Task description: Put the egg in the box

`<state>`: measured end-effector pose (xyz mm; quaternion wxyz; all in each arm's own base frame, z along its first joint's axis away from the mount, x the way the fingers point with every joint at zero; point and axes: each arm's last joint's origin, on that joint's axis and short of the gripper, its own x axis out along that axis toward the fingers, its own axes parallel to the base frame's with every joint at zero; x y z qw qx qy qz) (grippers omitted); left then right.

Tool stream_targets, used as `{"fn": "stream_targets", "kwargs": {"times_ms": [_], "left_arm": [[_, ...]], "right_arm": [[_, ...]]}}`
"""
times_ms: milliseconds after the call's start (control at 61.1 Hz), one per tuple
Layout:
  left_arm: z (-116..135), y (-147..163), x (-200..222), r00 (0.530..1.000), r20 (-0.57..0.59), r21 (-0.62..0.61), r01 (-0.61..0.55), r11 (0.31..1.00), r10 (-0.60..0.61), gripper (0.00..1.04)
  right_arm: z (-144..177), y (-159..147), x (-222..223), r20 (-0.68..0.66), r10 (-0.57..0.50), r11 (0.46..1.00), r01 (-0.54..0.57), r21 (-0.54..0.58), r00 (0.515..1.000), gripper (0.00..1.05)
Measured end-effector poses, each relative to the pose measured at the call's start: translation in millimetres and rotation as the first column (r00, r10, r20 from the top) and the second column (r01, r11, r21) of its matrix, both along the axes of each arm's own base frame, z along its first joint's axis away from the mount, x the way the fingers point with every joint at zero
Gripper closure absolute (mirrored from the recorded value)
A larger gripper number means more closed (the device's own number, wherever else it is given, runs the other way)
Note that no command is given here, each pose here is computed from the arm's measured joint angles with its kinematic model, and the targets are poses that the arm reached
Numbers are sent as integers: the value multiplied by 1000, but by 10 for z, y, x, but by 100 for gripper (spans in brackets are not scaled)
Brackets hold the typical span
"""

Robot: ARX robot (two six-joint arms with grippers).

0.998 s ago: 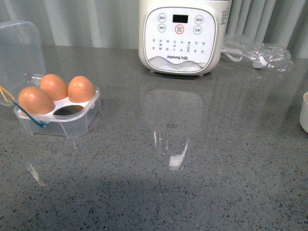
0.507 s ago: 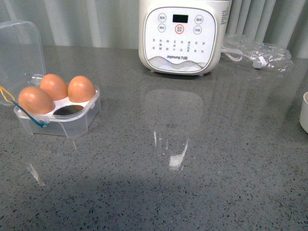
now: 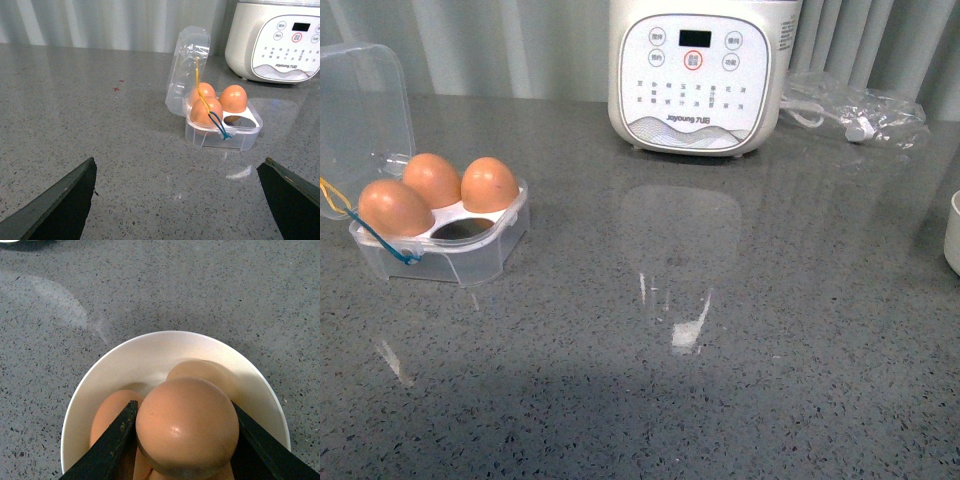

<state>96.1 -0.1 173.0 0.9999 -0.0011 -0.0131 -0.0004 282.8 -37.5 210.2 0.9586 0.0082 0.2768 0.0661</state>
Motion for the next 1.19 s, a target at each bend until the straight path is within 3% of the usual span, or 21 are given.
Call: {"fn": "stream_targets", "kwargs": {"times_ms": [425, 753, 982, 1194], "left_arm": [[0, 0, 0, 1000, 0, 0, 0, 1000, 0, 7], [0, 0, 0, 1000, 0, 0, 0, 1000, 0, 7], [0, 0, 0, 1000, 0, 0, 0, 1000, 0, 7], [0, 0, 0, 1000, 0, 0, 0, 1000, 0, 7]], "right_arm": [[185, 42, -65, 57, 19, 999, -18, -28, 998, 62], [757, 622, 266, 231, 218, 975, -219, -25, 948, 62], [845, 1306, 529, 232, 459, 881, -473, 9, 858, 62], [830, 1931, 554, 168, 683, 722, -692, -4, 711, 62]]}}
